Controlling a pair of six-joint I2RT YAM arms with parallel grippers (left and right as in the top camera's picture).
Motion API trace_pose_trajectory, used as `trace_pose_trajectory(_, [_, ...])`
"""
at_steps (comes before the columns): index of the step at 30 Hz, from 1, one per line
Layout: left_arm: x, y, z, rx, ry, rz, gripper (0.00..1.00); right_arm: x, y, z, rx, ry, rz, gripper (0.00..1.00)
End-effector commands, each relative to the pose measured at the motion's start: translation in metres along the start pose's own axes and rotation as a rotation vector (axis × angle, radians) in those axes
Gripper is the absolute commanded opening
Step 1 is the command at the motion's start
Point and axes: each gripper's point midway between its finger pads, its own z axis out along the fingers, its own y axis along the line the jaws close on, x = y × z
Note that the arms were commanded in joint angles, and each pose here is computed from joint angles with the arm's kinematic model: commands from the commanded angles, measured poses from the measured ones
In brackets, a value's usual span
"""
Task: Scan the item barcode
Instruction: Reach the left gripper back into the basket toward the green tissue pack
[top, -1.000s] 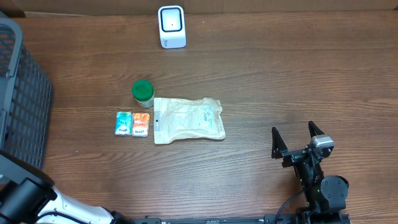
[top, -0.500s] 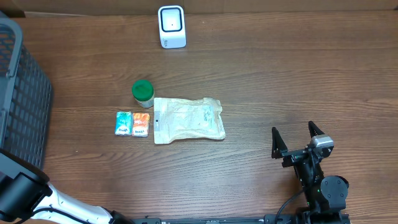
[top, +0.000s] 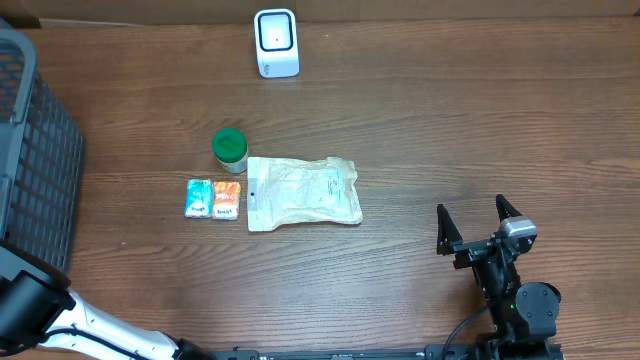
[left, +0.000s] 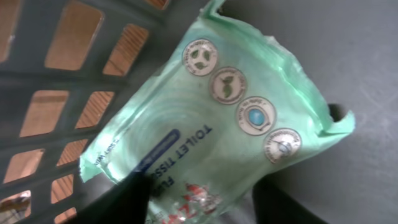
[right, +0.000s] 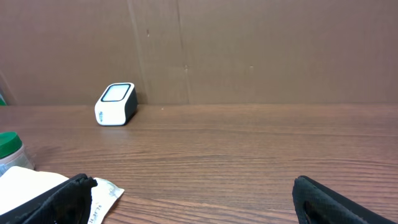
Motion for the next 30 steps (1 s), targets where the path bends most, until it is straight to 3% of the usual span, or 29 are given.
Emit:
trace_pose_trajectory(1, [0.005, -0.004, 0.01, 0.014, 0.018, 0.011, 0.33, 0.002, 0.0, 0.0, -0.004, -0.003, 0.005, 1.0])
trace_pose_trajectory(4, [0.004, -0.009, 0.01, 0.043, 0.011, 0.012, 0.06, 0.002, 0.0, 0.0, -0.004, -0.003, 0.005, 1.0])
trace_pose_trajectory(5, [0.004, -0.011, 0.009, 0.056, 0.011, 0.013, 0.04, 0.002, 0.0, 0.0, -0.004, -0.003, 0.005, 1.0])
trace_pose_trajectory(11, [0.01, -0.024, 0.004, 0.082, 0.039, 0.031, 0.04, 0.002, 0.0, 0.0, -0.004, -0.003, 0.005, 1.0])
trace_pose_trajectory(16, [-0.007, -0.031, -0.022, 0.09, -0.021, -0.031, 0.04, 0.002, 0.0, 0.0, -0.004, -0.003, 0.005, 1.0])
trace_pose_trajectory(30, [-0.077, -0.014, -0.198, 0.111, -0.474, -0.178, 0.04, 0.002, 0.0, 0.0, -0.003, -0.004, 0.005, 1.0])
